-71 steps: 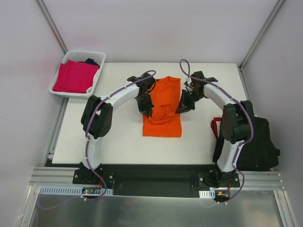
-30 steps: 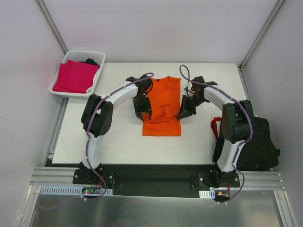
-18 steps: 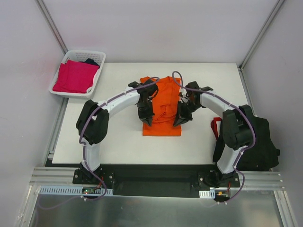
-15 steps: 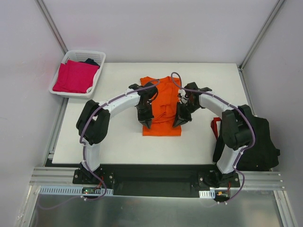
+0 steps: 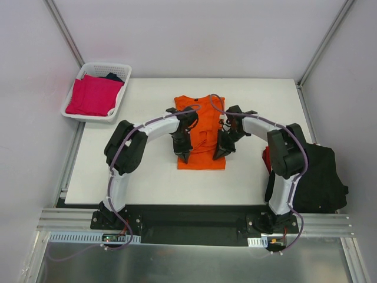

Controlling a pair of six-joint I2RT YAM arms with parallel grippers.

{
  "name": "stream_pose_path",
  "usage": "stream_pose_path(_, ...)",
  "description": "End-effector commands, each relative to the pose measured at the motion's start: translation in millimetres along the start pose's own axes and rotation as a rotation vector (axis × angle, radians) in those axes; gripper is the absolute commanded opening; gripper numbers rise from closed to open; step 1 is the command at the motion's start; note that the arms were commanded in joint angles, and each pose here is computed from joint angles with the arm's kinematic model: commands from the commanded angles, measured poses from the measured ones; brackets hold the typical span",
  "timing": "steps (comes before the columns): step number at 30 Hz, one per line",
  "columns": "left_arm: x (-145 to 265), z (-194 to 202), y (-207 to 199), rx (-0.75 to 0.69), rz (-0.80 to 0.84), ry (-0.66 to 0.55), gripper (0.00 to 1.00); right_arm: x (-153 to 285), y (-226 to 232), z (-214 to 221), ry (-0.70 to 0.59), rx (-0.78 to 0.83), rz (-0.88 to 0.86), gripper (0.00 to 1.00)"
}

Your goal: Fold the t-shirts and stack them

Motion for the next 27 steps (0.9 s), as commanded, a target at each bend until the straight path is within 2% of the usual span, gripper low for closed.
stream_pose_path(1, 4.2, -18.7, -15.7, -0.043, 0.023, -0.045, 0.02, 3.5, 10.9, -17.2, -0.043, 0.025, -0.010, 0.07)
stream_pose_path(17, 15.0, -63.1, -42.1, -0.024, 0.114, -0.088, 0.04, -0.2, 14.9, -52.1, -0.059, 0.057, 0.004, 0.06)
stream_pose_path(27, 15.6, -89.0, -38.2, -0.025, 0.116, -0.108, 0.05, 10.6, 6.3, -101.3, -0.132, 0.073, 0.028, 0.07)
Point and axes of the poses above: each gripper's point midway between its finger pads, its own x axis back along the fingers, its own y axis along the line the jaws close on, z = x × y, the point moved 3 cm from there along x, back along the fingers, and after that the axes turned 3 degrees about x, right-handed, at the moved point
